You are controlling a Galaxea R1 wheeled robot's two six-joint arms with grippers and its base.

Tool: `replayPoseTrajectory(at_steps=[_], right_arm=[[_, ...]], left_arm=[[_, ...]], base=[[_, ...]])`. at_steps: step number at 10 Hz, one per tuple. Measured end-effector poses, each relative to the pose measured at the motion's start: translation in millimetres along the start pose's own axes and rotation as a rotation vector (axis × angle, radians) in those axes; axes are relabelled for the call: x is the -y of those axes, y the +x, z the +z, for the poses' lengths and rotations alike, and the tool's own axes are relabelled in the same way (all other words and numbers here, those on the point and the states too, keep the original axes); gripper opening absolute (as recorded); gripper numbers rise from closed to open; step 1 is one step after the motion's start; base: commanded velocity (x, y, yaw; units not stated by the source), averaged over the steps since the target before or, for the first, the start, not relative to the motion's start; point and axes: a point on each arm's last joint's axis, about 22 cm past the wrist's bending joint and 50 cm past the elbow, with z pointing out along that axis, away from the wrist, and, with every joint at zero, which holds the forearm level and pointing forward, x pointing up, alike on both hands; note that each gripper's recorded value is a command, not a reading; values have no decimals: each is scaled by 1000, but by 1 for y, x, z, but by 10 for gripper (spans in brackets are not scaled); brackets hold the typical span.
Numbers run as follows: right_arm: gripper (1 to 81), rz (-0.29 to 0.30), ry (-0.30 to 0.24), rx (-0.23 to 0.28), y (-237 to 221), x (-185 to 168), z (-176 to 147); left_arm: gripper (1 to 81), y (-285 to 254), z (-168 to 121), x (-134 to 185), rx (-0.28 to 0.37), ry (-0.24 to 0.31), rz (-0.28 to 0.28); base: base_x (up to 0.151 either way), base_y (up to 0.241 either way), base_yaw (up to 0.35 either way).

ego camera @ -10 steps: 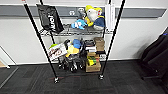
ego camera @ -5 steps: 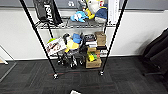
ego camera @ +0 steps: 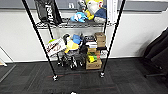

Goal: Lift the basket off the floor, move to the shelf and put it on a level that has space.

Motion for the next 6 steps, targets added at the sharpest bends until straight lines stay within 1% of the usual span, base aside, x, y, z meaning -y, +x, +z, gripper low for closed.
replayPoseTrajectory(at_steps=[2, 3, 4, 6], right_arm=[[811, 17, -2, 28, -10, -12, 20], [811, 29, 1, 35, -11, -14, 30], [811, 31, 16, 29, -4, -10, 35], [811, 37, 47, 16, 12, 7, 39]], left_arm=[[811, -11, 29, 17, 26, 19, -18], [811, -17, 41, 23, 38, 23, -20], [811, -18, 47, 25, 40, 22, -20], [811, -12, 50, 29, 34, 25, -21]], base=[[0, 0, 0], [0, 0, 0], [0, 0, 0], [0, 0, 0]])
